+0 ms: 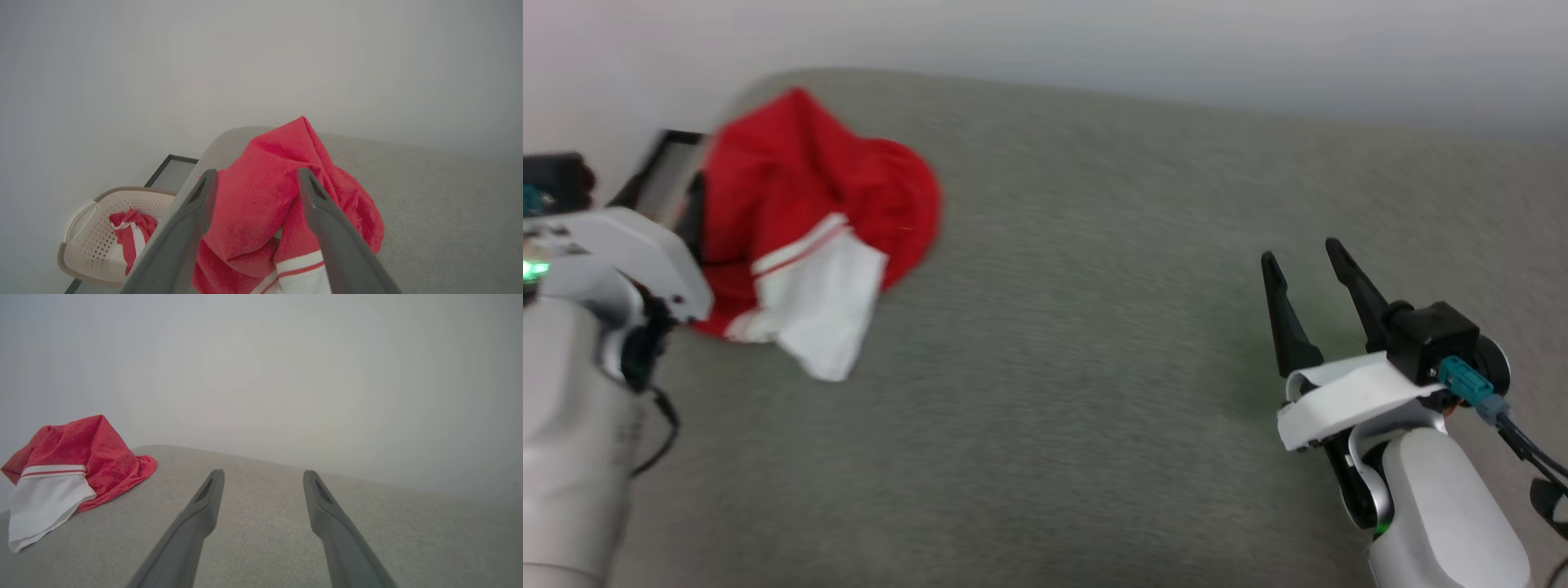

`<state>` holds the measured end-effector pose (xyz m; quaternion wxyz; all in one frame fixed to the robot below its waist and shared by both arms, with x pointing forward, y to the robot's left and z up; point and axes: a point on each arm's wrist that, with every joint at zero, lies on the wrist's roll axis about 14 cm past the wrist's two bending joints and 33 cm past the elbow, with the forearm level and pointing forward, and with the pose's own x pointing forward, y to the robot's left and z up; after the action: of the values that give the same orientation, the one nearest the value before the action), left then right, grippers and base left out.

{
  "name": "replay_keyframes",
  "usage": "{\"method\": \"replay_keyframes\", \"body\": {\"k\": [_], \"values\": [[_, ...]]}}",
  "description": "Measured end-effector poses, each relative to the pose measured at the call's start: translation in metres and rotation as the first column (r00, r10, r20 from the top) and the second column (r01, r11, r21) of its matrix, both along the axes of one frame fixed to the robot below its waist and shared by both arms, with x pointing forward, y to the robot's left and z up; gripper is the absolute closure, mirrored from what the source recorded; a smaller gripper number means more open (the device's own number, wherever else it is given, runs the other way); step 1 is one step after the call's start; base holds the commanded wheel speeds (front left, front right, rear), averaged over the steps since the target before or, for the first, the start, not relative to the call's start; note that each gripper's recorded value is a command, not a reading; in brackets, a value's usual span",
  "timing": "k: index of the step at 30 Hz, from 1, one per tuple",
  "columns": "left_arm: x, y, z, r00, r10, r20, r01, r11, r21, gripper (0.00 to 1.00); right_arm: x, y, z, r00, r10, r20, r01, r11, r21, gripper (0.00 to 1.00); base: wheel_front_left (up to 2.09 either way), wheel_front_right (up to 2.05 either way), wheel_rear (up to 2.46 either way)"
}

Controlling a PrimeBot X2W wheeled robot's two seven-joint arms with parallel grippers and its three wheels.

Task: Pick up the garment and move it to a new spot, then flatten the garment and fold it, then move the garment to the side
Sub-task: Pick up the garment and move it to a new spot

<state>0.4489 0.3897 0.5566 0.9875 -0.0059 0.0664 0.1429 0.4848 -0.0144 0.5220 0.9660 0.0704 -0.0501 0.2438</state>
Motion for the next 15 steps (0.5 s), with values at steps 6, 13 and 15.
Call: {"method": "replay_keyframes", "body": {"k": [6,13,15], "values": [[0.031,-0.017,-0.067,0.938,-0.097,-0.332,0.039,0.983,-0.178,0.0,0.01,-0.04,-0.022,0.995,-0.092,-0.043,0.092,0.996,-0.014,0.0,0.0,0.0,0.0],[0.058,-0.028,-0.116,0.838,-0.187,-0.512,0.03,0.953,-0.301,0.0,0.023,-0.071,-0.041,0.984,-0.162,-0.07,0.161,0.987,-0.02,0.0,0.0,0.0,0.0],[0.06,-0.032,-0.136,0.796,-0.207,-0.568,0.02,0.948,-0.318,0.0,0.025,-0.08,-0.05,0.98,-0.181,-0.086,0.179,0.983,-0.029,0.0,0.0,0.0,0.0]]}}
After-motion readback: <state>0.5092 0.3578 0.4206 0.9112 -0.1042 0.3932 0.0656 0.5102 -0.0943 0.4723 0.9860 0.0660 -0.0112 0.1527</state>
